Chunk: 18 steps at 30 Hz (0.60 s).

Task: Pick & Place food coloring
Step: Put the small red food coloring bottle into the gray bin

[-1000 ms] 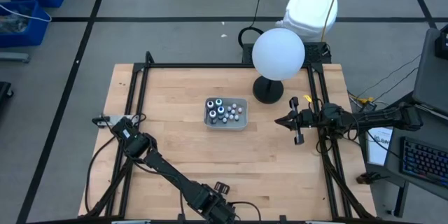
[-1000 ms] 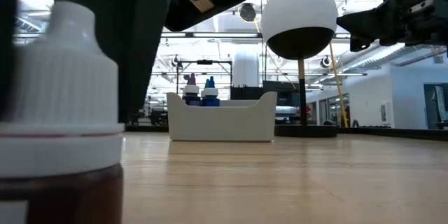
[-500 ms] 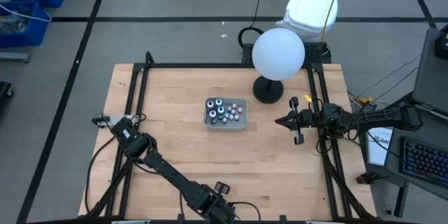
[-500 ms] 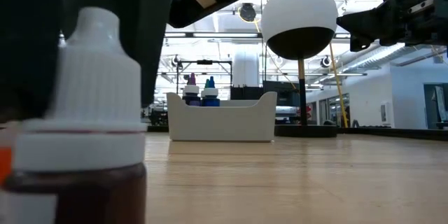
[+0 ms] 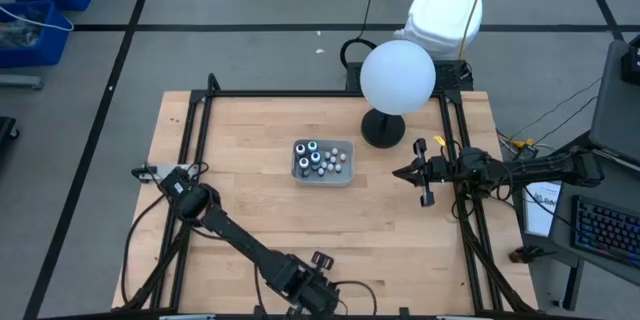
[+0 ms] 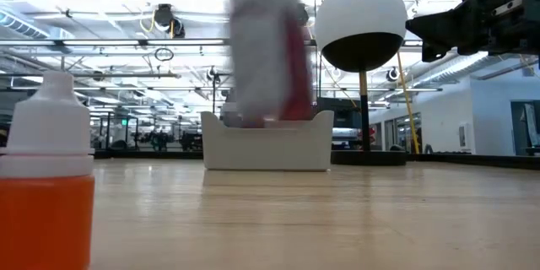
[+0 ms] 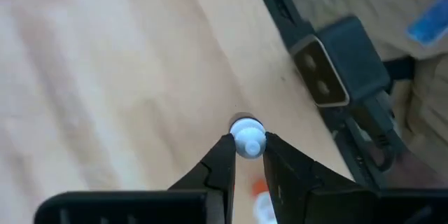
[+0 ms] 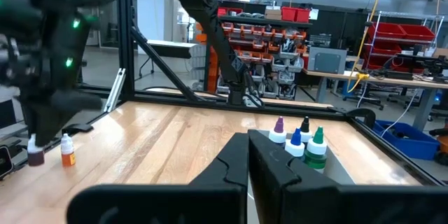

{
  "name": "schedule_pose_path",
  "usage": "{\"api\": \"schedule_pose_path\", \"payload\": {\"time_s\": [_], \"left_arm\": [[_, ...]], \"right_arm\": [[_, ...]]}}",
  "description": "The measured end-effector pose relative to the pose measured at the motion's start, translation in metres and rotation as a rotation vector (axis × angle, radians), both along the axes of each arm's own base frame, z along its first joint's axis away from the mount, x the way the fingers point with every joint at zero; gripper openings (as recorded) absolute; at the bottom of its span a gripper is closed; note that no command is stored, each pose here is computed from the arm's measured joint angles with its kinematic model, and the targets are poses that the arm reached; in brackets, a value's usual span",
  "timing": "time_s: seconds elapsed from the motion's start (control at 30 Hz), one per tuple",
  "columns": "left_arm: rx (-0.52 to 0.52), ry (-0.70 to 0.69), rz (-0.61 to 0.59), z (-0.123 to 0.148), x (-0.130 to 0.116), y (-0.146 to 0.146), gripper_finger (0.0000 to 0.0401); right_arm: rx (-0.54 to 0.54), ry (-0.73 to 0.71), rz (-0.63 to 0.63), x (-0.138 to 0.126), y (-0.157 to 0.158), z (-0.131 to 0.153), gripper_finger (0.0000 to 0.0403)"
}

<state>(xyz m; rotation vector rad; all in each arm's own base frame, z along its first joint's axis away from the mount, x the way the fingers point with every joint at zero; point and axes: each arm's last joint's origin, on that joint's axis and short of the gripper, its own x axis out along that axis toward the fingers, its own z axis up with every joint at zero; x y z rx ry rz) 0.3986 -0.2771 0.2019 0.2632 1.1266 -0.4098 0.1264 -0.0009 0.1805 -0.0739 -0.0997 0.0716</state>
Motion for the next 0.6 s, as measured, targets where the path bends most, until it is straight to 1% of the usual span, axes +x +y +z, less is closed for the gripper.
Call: {"api": "schedule_pose_path", "payload": {"time_s": [0.13,0.27,0.37,0.5,0.6], "left_arm": [[0.027,-0.055,0.03,0.027,-0.002,0.014,0.0071],[0.101,-0.067,0.079,0.058,-0.013,0.035,0.007],[0.135,-0.098,0.079,0.08,-0.021,0.047,0.0062],[0.151,-0.093,0.102,0.104,-0.031,0.068,0.0058],[0.115,-0.126,0.129,0.123,-0.034,0.082,0.0063]], "right_arm": [[0.0,0.001,0.0,0.0,0.0,0.0,0.0],[0.0,0.008,0.0,0.0,0.0,-0.001,0.0],[0.0,0.008,0.0,0.0,0.0,-0.001,0.0],[0.0,0.007,0.0,0.0,0.0,-0.001,0.0],[0.0,0.007,0.0,0.0,0.0,-0.001,0.0]]}}
